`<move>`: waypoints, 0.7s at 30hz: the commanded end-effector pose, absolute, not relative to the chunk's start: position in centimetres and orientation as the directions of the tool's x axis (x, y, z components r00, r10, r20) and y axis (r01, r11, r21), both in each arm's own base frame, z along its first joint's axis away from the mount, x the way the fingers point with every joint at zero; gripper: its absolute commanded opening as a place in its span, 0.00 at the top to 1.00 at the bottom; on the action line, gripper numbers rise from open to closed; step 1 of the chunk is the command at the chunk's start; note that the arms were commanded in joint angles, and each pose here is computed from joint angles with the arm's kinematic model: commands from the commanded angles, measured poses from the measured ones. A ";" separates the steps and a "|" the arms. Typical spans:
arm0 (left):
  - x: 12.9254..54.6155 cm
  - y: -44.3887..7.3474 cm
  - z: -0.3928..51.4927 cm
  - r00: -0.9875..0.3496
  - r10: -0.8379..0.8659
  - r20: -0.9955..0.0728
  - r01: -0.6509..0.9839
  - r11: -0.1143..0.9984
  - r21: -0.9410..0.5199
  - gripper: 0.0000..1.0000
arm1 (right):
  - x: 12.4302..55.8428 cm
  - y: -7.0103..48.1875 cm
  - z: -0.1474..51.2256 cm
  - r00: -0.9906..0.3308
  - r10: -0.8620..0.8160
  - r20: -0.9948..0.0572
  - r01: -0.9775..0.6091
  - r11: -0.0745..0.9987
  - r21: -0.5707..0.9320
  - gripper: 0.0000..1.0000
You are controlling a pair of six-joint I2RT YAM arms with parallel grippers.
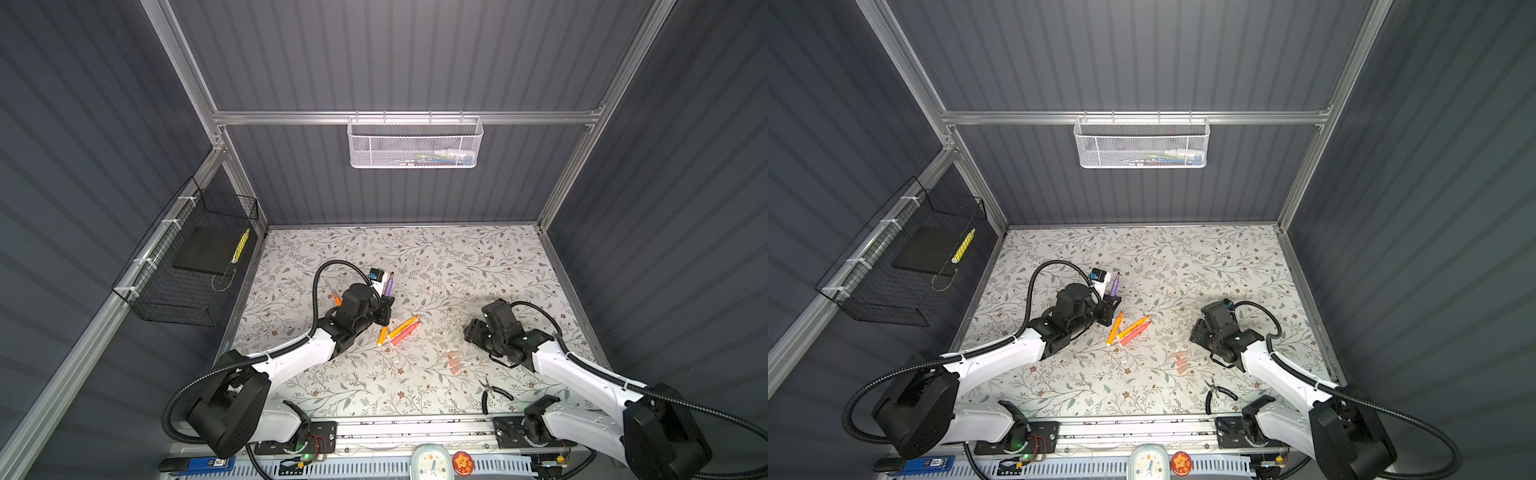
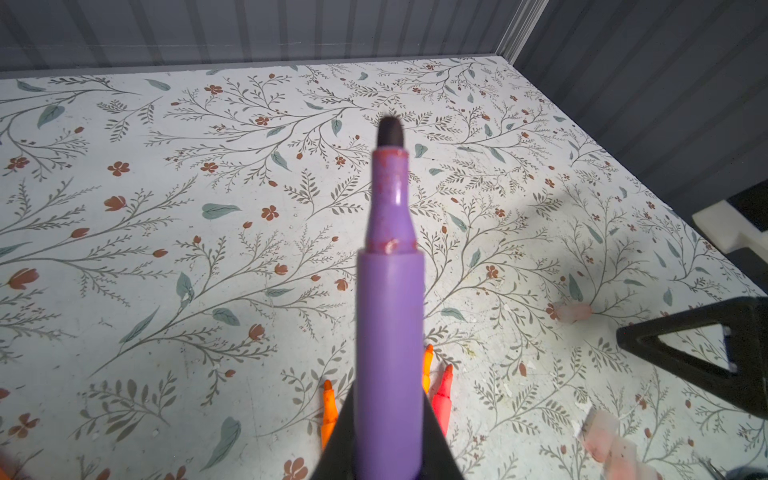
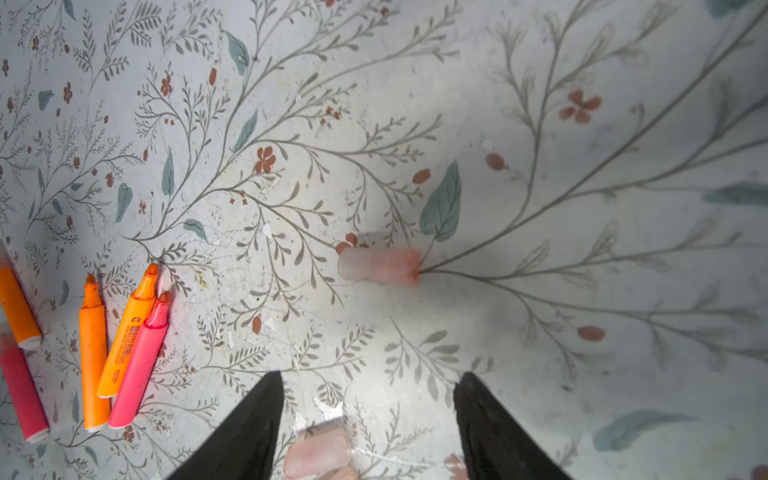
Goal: Insert the pens into the pen caps
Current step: 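Move the right gripper over the translucent pink caps and lower around one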
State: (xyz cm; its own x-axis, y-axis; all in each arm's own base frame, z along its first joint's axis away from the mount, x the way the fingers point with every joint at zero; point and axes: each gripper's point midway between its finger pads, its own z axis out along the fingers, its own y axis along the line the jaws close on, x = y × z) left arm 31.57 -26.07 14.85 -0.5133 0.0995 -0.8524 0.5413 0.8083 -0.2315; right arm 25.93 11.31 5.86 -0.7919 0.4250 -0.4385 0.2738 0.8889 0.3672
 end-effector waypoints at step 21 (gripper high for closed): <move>31.5 -25.9 15.3 -0.494 0.113 -0.862 0.549 0.810 -0.208 1.00 | 32.3 14.6 2.5 -0.867 0.179 -0.466 0.077 0.970 0.230 0.16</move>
